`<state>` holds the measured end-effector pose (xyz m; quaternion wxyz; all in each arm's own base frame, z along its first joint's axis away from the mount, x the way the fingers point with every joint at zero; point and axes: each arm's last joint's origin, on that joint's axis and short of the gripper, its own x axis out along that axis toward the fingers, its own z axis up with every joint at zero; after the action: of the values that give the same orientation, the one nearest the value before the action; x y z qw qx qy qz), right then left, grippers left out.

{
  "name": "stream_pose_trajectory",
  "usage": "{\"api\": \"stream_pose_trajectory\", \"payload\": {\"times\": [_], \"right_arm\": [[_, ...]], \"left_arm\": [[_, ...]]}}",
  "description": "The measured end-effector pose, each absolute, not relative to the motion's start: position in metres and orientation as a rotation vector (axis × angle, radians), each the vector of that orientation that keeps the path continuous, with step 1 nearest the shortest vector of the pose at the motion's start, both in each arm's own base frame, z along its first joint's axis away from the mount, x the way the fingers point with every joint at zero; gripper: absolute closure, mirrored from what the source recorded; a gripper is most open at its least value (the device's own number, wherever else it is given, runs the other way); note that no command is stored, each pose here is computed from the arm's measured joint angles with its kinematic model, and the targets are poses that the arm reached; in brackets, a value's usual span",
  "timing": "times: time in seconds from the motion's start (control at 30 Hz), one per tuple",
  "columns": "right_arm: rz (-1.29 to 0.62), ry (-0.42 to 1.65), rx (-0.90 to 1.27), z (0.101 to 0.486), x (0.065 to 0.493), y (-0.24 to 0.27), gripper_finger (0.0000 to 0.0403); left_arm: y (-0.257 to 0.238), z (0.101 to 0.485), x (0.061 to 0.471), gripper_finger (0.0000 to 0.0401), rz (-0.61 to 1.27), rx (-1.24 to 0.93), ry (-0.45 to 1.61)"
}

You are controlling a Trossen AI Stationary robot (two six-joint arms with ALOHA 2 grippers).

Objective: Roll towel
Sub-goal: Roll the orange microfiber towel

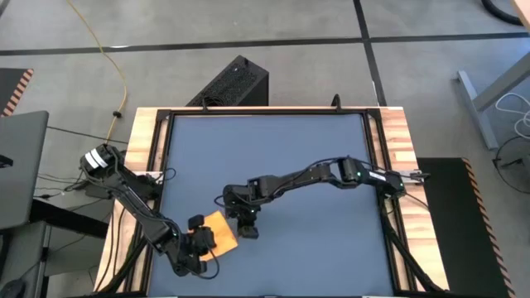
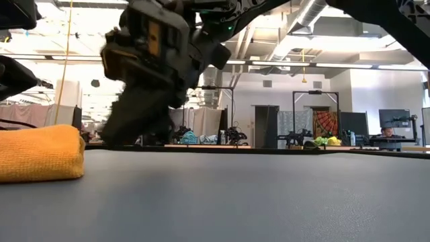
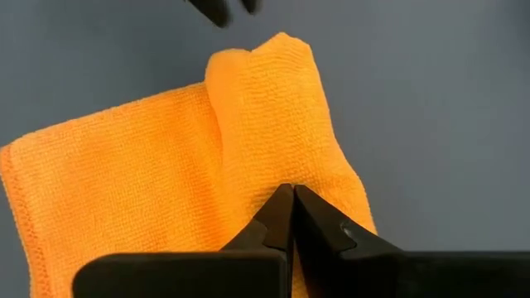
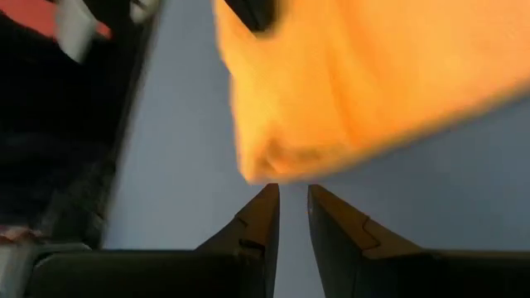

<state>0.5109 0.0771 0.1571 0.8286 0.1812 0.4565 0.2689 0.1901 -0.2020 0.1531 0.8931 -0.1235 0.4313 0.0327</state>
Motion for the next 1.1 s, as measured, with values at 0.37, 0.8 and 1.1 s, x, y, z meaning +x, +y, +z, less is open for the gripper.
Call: {"api": "stream_pose_trajectory", "payload": {"times": [0.37, 0.8, 1.1], "right_arm": [[0.552, 0.852, -0.030, 0.195, 0.497, 0.111, 0.0310], [0.585, 0.581, -0.433, 0.193, 0.498, 0.169, 0.0303], [0.506, 0.587, -0.554, 0.161, 0.507, 0.171, 0.0195]], "left_arm": [[-0.214, 0.152, 0.171, 0.0401, 0.095, -0.234, 0.823], [-0.210, 0.134, 0.156, 0.0401, 0.090, -0.295, 0.760], [-0.205, 0.132, 0.157, 0.0401, 0.116, -0.264, 0.785]]}}
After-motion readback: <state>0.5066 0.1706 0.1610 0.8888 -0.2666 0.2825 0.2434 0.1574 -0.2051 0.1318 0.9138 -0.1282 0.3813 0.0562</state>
